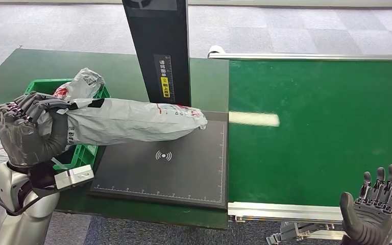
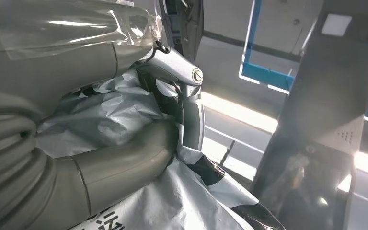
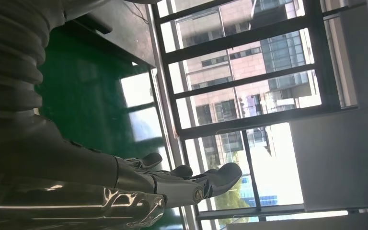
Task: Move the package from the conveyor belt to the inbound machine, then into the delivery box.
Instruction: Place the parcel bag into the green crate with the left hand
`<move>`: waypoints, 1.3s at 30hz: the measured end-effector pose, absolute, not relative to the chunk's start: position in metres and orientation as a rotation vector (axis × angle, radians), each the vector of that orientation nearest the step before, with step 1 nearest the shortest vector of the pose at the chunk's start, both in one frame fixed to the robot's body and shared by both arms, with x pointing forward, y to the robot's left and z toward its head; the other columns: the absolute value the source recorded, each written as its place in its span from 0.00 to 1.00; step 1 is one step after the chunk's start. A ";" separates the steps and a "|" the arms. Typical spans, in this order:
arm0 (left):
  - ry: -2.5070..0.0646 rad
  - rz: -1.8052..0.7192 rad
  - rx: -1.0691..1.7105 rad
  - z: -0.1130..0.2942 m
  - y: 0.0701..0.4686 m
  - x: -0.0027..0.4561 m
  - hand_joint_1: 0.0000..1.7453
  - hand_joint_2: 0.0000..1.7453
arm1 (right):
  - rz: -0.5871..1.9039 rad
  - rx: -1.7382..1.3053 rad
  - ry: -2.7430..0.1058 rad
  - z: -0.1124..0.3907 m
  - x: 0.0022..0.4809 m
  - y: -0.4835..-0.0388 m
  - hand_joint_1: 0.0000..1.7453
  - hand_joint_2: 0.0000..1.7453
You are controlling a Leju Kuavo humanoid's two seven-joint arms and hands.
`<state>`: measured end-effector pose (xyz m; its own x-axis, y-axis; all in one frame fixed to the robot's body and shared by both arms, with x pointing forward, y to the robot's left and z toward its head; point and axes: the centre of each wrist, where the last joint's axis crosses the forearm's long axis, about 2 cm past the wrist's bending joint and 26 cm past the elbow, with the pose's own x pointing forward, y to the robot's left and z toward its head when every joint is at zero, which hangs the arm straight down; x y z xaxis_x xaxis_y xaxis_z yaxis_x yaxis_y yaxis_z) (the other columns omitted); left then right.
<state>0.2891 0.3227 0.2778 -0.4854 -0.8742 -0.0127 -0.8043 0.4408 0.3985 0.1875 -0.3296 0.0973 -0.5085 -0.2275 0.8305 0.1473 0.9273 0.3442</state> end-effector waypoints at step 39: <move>-1.402 -0.362 2.112 0.268 0.614 0.271 0.00 1.00 | -0.417 0.129 -2.022 0.094 0.210 -0.300 0.00 1.00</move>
